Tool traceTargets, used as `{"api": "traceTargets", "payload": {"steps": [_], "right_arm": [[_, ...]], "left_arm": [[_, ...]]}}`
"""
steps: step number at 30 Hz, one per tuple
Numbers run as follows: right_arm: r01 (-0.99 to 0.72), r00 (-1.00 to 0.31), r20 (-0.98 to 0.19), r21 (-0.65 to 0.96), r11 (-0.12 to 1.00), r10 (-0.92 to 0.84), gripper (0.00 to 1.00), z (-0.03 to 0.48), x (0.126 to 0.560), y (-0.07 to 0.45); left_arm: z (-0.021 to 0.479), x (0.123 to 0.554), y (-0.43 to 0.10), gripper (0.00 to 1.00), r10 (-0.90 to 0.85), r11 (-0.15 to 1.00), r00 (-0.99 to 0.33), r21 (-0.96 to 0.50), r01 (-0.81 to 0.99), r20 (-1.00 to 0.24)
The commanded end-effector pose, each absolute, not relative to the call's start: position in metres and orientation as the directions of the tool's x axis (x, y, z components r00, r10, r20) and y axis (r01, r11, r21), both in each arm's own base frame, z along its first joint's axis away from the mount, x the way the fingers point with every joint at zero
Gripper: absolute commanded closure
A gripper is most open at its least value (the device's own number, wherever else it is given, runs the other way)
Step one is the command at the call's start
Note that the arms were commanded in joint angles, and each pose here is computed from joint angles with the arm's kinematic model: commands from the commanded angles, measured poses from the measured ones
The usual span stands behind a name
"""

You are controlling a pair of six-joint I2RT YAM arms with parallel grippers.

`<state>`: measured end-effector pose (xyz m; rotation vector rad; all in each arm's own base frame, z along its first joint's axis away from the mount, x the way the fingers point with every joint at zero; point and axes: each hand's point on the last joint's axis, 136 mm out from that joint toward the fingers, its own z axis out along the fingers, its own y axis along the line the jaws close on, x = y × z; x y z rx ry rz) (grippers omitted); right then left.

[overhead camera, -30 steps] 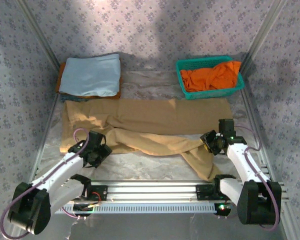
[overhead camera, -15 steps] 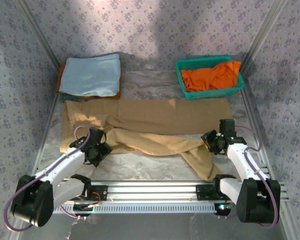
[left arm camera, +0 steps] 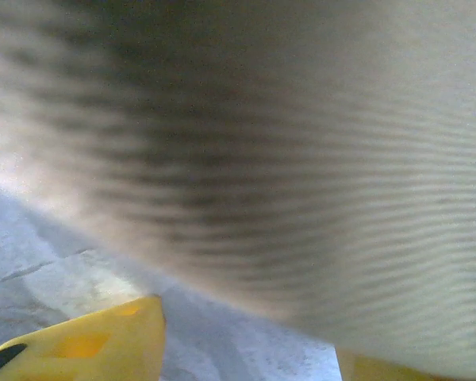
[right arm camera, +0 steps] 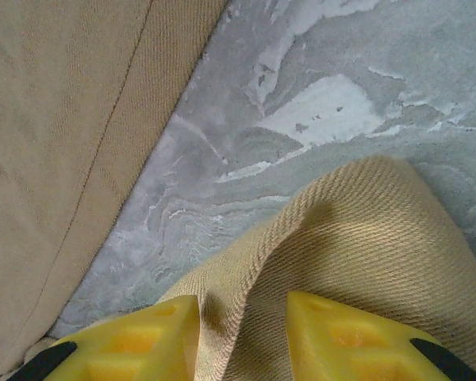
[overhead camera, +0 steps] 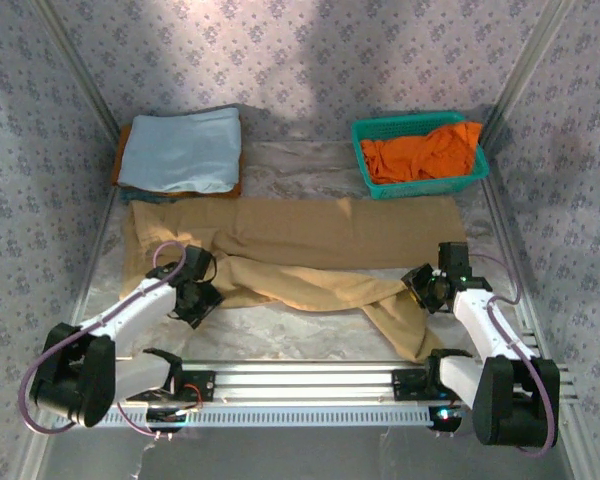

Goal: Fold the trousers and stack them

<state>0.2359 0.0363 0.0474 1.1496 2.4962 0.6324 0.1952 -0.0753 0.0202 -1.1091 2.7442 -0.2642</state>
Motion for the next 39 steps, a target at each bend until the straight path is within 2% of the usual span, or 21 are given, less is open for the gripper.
{"api": "traceTargets", "payload": {"steps": [1,10,14,23,33,39], "right_arm": [[0.629,-0.627,-0.113,0.509,0.587,0.77,0.64,0.044,0.233,0.033],[0.621,-0.635,-0.117,0.51,0.594,0.764,0.64,0.043,0.232,0.033],[0.627,-0.632,-0.11,0.509,0.59,0.767,0.62,0.042,0.23,0.031],[0.624,-0.63,-0.116,0.513,0.589,0.768,0.61,0.041,0.228,0.03],[0.618,-0.63,-0.126,0.515,0.594,0.766,0.6,0.043,0.231,0.029],[0.614,-0.638,-0.12,0.516,0.597,0.76,0.6,0.041,0.228,0.033]], "left_arm": [[0.067,0.275,-0.095,0.44,-0.707,0.691,-0.652,-0.464,-0.554,-0.275],[0.049,0.273,-0.102,0.46,-0.699,0.698,-0.676,-0.43,-0.573,-0.235],[0.043,0.263,-0.103,0.51,-0.688,0.708,-0.691,-0.416,-0.57,-0.222],[0.097,0.232,-0.085,0.42,-0.631,0.763,-0.706,-0.423,-0.489,-0.322],[0.05,0.206,-0.092,0.44,-0.651,0.73,-0.733,-0.427,-0.534,-0.198],[0.033,0.212,-0.087,0.45,-0.651,0.743,-0.728,-0.377,-0.553,-0.214]]}}
